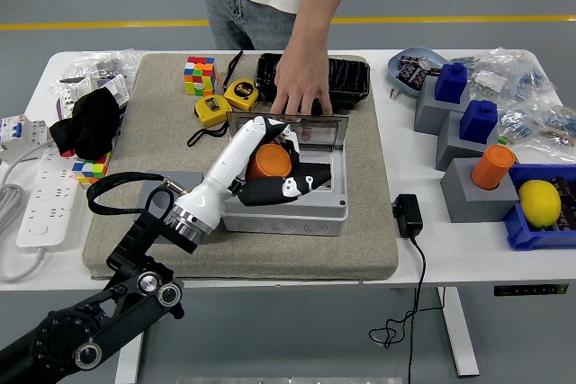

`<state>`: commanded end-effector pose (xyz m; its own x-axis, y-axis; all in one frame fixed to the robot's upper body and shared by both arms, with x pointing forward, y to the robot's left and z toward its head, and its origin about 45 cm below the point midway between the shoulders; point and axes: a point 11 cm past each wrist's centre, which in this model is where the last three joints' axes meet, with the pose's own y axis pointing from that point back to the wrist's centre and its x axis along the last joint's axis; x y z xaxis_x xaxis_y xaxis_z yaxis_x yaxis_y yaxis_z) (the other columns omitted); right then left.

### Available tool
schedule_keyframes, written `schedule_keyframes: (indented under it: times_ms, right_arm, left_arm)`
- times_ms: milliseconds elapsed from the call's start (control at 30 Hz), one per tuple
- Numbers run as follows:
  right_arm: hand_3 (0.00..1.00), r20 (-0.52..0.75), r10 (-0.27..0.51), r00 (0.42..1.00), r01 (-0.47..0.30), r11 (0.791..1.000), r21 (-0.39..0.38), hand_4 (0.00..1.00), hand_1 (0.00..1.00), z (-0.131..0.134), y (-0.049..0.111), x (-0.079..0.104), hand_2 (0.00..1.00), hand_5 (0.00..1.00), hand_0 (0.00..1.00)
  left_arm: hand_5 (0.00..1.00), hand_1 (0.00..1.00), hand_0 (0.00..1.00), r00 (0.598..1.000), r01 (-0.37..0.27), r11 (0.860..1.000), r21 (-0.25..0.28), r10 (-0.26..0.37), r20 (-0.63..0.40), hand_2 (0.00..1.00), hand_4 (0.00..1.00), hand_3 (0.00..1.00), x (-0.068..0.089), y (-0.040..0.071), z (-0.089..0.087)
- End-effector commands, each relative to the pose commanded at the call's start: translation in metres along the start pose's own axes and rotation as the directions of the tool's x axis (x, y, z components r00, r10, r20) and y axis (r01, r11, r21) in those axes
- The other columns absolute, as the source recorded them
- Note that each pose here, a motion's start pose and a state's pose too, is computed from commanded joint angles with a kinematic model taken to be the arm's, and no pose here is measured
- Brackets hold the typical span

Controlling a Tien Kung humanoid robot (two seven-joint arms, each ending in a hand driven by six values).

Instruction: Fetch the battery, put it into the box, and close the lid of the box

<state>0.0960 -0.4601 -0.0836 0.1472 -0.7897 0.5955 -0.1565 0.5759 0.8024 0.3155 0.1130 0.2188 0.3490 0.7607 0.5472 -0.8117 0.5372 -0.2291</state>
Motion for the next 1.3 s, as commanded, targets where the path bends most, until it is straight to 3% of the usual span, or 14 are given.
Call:
schedule_keyframes:
  times_ms: [333,867,1100,1133,1300]
  right_arm:
    - [0.749,-0.005,0.000,1.000,0.000,1.000,0.001,0.980,0.784,-0.001,0.000,0.000,0.743,0.653,0.817]
    - [0.749,-0.017,0.002,1.000,-0.002,1.000,0.004,0.980,0.784,-0.002,0.000,0.001,0.743,0.653,0.817]
    - [0.749,-0.019,0.001,1.000,0.000,1.000,0.006,0.981,0.785,-0.002,0.000,0.001,0.743,0.654,0.817]
    - [0.750,-0.019,0.000,1.000,0.000,1.000,0.006,0.981,0.783,-0.002,0.000,0.001,0.743,0.654,0.817]
    - [0.750,-0.020,0.002,1.000,-0.002,1.000,0.004,0.981,0.783,-0.001,0.000,0.002,0.743,0.654,0.817]
  left_arm:
    - [0.437,0.002,0.072,0.993,0.065,0.998,-0.004,-0.064,0.103,0.002,0.852,0.002,-0.016,-0.009,-0.017]
    - [0.501,0.002,0.073,0.972,0.013,1.000,0.010,-0.015,0.232,0.002,0.855,0.002,-0.009,-0.039,-0.046]
    - [0.531,0.002,0.080,0.972,-0.002,1.000,0.031,-0.005,0.237,0.002,0.866,0.002,-0.008,-0.040,-0.053]
    - [0.541,0.100,0.192,0.972,-0.005,0.999,0.034,-0.003,0.235,0.098,0.878,0.084,-0.008,-0.040,-0.053]
    - [0.541,0.100,0.192,0.975,0.007,0.999,0.049,-0.018,0.223,0.098,0.878,0.084,-0.008,-0.039,-0.057]
